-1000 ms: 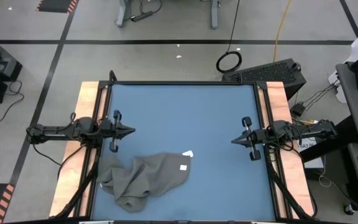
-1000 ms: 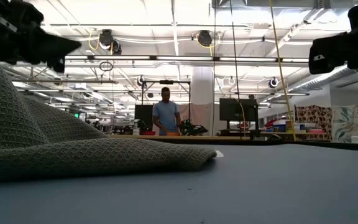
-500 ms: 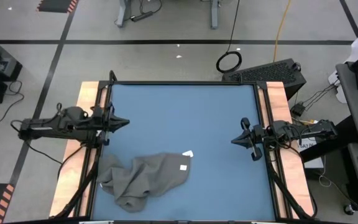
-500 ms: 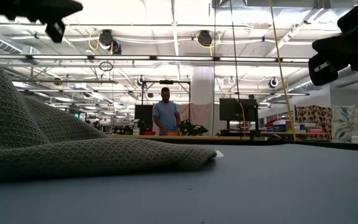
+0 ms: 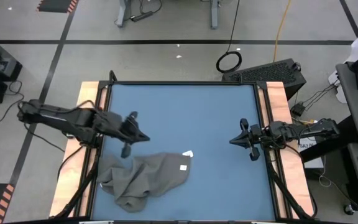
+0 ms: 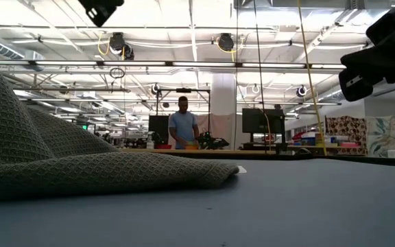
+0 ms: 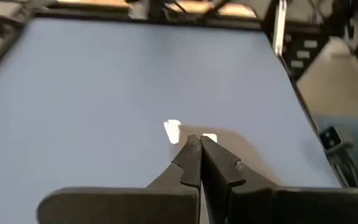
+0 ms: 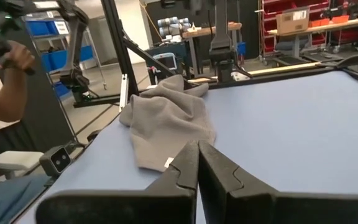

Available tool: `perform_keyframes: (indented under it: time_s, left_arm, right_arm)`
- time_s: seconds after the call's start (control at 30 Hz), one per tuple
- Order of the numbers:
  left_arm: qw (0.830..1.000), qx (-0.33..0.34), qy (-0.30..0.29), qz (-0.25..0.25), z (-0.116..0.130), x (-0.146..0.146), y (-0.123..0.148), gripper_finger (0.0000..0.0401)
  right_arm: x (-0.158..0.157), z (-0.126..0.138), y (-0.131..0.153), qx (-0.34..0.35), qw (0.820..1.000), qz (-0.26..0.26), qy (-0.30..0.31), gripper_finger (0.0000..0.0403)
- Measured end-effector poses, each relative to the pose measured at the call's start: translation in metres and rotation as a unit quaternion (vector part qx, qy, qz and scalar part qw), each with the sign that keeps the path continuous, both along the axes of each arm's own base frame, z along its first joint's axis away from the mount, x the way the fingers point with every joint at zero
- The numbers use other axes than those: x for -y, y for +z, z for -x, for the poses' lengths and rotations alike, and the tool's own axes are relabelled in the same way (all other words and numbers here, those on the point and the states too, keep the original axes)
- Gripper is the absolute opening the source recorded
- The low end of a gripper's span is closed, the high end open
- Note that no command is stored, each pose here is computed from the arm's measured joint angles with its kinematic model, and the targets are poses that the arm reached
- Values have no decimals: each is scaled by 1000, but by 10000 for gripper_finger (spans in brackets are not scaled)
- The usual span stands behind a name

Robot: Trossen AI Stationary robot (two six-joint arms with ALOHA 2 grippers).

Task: Roll towel
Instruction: Roll the gray towel

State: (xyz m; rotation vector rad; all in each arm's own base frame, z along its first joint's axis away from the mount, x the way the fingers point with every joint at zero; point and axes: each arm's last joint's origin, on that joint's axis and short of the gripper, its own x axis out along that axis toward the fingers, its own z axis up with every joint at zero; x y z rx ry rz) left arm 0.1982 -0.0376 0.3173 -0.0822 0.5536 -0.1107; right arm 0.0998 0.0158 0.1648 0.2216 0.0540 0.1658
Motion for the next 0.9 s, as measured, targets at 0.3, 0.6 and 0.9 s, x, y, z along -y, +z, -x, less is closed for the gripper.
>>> perform_keyframes:
  time_s: [0.3, 0.6, 0.9]
  left_arm:
    - [998, -60, -1, -23, -36, 24, -23, 5]
    - [993, -114, 9, -25, -72, 35, -64, 90]
    - [982, -182, 19, -38, -98, 40, -111, 167]
  right_arm:
    - [0, -1, -1, -15, 999, -45, -10, 0]
    - [2, 3, 29, -55, 997, -48, -27, 0]
    - [3, -5, 87, -105, 992, -24, -69, 0]
